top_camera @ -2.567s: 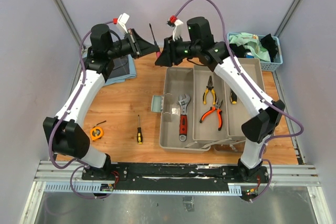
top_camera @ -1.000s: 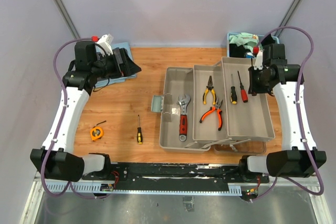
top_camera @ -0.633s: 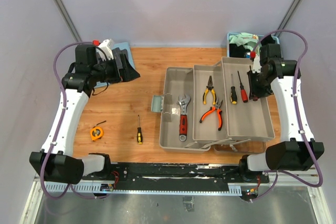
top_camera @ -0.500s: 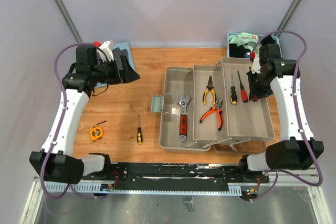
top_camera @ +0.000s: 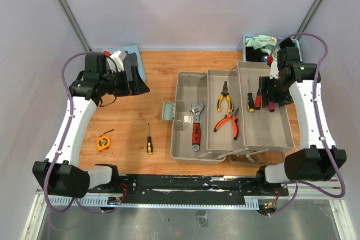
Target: Pack the tool kit
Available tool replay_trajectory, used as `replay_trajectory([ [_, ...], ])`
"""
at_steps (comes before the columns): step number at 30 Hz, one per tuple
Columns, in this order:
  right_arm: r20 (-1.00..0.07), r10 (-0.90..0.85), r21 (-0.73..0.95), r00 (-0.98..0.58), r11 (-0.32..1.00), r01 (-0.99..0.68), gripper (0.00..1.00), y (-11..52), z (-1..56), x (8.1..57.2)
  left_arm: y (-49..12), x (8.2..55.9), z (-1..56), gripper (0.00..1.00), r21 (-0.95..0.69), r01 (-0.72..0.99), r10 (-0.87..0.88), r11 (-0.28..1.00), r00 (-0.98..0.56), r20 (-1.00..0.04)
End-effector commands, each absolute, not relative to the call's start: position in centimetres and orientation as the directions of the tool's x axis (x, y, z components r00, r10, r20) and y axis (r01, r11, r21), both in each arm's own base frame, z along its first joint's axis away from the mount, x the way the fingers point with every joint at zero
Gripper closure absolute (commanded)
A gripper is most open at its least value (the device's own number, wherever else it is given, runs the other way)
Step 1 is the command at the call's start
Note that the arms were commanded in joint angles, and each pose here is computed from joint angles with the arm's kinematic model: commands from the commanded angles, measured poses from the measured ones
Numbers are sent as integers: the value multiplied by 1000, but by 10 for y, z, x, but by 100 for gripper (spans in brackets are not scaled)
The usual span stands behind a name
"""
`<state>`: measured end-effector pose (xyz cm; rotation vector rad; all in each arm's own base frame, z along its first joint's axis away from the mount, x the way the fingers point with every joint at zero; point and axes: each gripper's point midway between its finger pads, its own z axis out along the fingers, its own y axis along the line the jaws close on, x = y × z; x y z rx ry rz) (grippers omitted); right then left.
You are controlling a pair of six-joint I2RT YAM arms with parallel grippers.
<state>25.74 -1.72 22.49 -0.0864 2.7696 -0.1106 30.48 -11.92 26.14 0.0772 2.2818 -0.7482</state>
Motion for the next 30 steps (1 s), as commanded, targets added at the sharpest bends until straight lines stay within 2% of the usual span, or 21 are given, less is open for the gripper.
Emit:
replay_trajectory([
  [1,-407,-39,-62,-913,998,-15,35,-19,242,260,-116,287,245,1,-478,248,-133,843,-765,-630],
  [5,-549,-32,-17,-835,999,-27,26,-9,285,270,-110,265,200,1,-452,169,-120,876,-831,-543],
  [8,-679,-42,4,-733,998,-60,20,-1,329,277,-109,243,162,1,-423,86,-119,902,-893,-435],
  [11,-790,-49,23,-611,994,-110,15,9,366,279,-109,220,129,1,-435,-57,-200,899,-936,-291],
  [14,-860,-36,44,-508,989,-144,12,19,390,272,-108,201,100,1,-415,-152,-240,897,-956,-169],
  [19,-869,-3,72,-495,988,-134,11,22,391,255,-101,188,66,1,-319,-239,-279,917,-957,-84],
  [30,-859,21,67,-511,995,-72,10,14,382,219,-107,184,37,1,-189,-252,-262,949,-965,-28],
])
